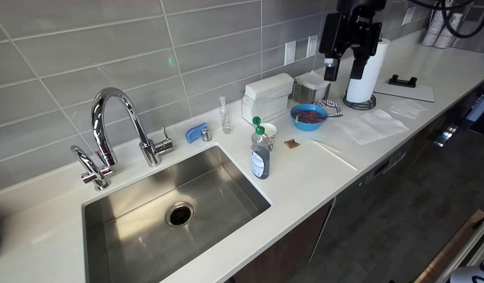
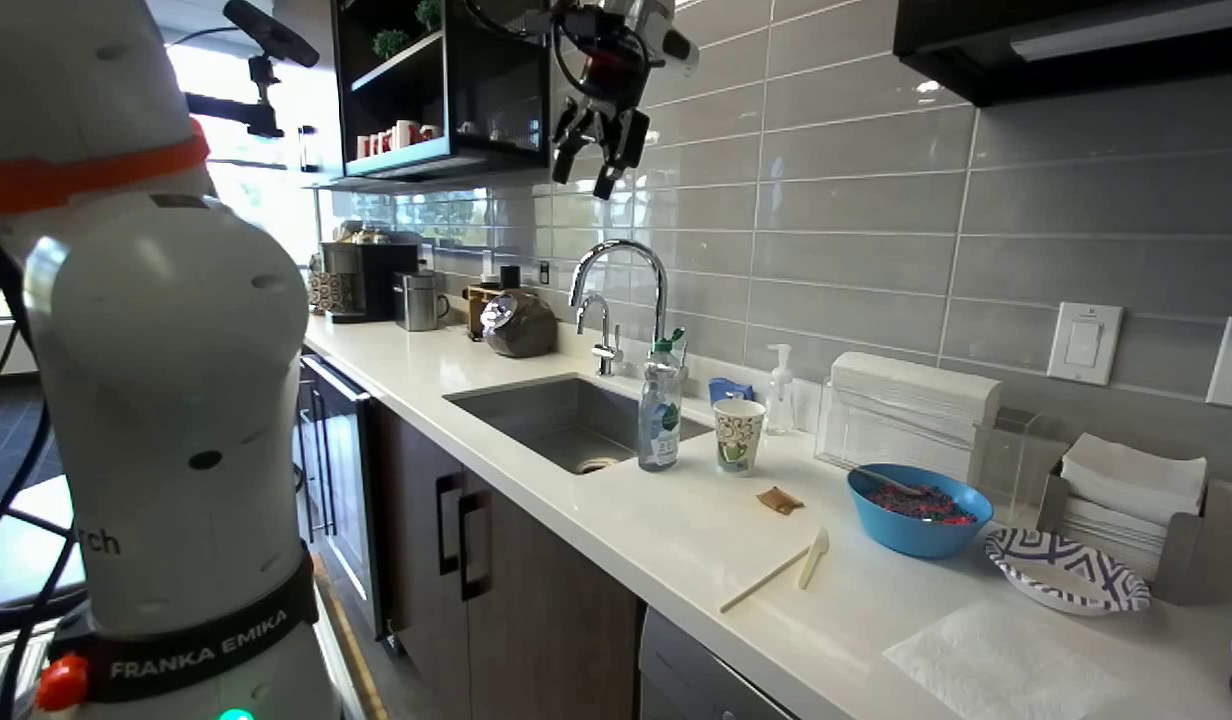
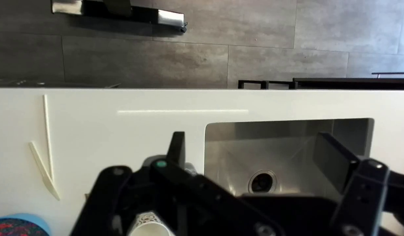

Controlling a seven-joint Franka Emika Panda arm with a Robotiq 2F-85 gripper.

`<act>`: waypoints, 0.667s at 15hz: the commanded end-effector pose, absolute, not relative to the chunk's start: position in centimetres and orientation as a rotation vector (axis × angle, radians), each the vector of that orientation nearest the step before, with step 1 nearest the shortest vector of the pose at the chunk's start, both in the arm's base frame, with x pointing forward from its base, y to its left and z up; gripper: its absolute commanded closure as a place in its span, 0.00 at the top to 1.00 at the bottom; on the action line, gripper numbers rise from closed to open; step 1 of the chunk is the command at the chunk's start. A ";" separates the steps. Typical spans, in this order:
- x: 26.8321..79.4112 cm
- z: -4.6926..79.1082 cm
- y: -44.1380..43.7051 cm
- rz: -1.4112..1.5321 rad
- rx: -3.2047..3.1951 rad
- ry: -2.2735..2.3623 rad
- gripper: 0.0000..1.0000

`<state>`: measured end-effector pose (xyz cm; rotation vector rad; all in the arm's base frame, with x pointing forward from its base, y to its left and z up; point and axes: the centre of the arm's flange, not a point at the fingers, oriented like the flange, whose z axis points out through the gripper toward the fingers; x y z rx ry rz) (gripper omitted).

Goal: Close the lid on the bottle

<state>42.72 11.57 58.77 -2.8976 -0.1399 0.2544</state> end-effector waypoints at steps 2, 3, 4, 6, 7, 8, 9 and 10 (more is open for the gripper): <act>43.8 59.0 15.3 0.156 -2.896 -0.500 1.00; 43.9 58.9 16.3 0.139 -2.880 -0.580 1.00; 44.2 58.8 17.2 0.122 -2.885 -0.657 1.00; 44.5 58.2 18.6 0.097 -2.895 -0.814 1.00; 44.9 57.7 19.1 0.083 -2.912 -0.885 1.00; 45.2 57.1 19.4 0.075 -2.932 -0.957 1.00; 45.6 56.4 19.9 0.060 -2.945 -1.031 1.00; 45.9 55.8 20.2 0.038 -2.952 -1.106 1.00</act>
